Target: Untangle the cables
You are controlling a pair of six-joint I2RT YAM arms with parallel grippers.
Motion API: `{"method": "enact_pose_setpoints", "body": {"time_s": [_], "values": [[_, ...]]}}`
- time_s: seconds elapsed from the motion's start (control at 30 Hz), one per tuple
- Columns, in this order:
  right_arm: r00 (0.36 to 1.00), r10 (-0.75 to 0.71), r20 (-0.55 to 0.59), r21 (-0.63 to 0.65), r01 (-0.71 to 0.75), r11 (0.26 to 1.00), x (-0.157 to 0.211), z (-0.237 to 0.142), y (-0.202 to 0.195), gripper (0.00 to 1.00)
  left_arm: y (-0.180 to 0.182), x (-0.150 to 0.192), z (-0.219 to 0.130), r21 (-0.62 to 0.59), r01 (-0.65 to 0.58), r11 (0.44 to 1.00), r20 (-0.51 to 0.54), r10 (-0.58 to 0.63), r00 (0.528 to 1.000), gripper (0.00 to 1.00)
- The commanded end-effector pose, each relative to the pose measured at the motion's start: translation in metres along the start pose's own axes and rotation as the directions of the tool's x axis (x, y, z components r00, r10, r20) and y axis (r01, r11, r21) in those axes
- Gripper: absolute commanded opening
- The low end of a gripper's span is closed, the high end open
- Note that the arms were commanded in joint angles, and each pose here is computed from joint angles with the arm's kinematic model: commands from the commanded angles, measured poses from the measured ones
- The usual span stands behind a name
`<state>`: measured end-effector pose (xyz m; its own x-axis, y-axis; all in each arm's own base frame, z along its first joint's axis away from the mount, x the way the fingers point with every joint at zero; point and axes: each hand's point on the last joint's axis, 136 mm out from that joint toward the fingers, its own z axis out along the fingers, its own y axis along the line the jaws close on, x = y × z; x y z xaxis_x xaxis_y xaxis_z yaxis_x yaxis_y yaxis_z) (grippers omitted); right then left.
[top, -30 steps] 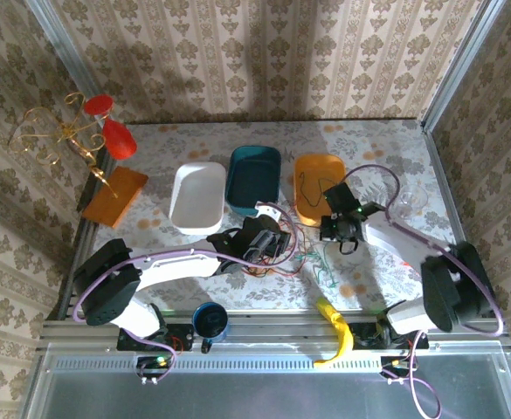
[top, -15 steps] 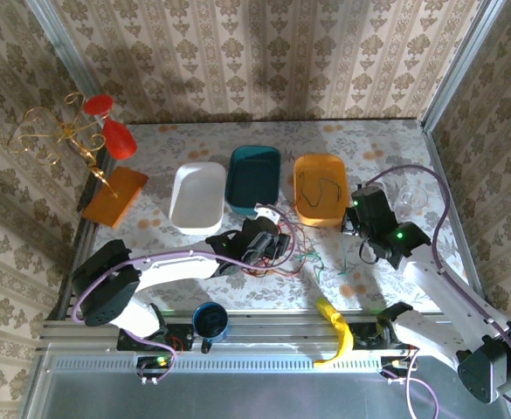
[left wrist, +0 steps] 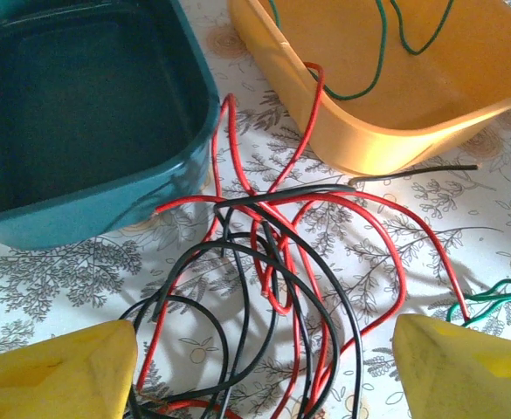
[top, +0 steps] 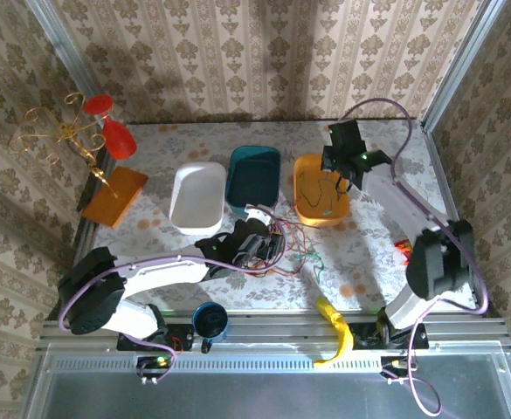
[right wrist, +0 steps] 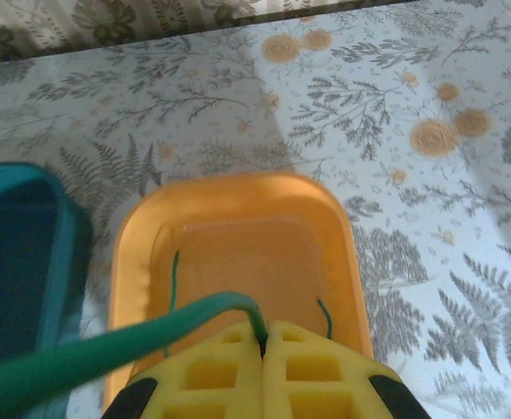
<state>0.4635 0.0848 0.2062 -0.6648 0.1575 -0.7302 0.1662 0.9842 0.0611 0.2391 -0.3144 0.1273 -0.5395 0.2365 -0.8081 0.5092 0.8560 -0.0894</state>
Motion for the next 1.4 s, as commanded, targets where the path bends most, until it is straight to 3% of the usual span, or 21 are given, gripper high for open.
{"method": "enact_pose_setpoints", "body": {"time_s": [0.0,0.23,0.5,0.63,0.8,0.9,1.03,1.23,1.37], "values": [[0.999,-0.03,-0.012,0.025,0.031,0.999,-0.01,0.03,0.006,0.0,0.008,-0.003,-0.004,-0.022,0.025,0.999,0.011,-0.025,1.0,0.78],[0.987,-0.033,-0.158,0.078,0.046,0.996,0.037,0.09,0.008,0.0,0.013,0.0,-0.003,-0.032,0.033,0.999,0.008,-0.033,0.999,0.78],[0.957,-0.042,-0.288,0.123,0.081,0.989,0.082,0.11,0.002,0.0,0.015,0.005,-0.002,-0.037,0.042,0.998,0.002,-0.042,0.999,0.79],[0.95,-0.052,-0.307,0.124,0.094,0.988,0.085,0.109,0.001,0.0,0.014,0.003,-0.002,-0.035,0.042,0.999,0.005,-0.042,0.999,0.8],[0.975,-0.05,-0.218,0.087,0.07,0.994,0.051,0.078,0.004,0.31,0.013,-0.002,-0.002,-0.032,0.037,0.999,0.014,-0.036,0.999,0.8],[0.988,-0.051,-0.149,0.058,0.06,0.996,0.025,0.049,0.006,0.4,0.013,-0.003,-0.003,-0.035,0.026,0.999,0.015,-0.026,1.0,0.81],[0.994,-0.033,-0.103,0.045,0.038,0.998,0.011,0.013,0.0,0.41,0.013,-0.005,-0.003,-0.034,0.027,0.999,0.019,-0.027,0.999,0.81],[0.991,-0.001,-0.134,-0.01,-0.001,1.0,0.052,-0.034,-0.008,0.42,0.011,0.0,0.001,-0.029,0.028,0.999,0.012,-0.027,1.0,0.81],[0.968,-0.031,-0.248,-0.068,0.015,0.998,0.118,-0.057,-0.008,0.41,0.006,0.005,0.005,-0.022,0.007,1.0,-0.008,-0.007,1.0,0.8]]}}
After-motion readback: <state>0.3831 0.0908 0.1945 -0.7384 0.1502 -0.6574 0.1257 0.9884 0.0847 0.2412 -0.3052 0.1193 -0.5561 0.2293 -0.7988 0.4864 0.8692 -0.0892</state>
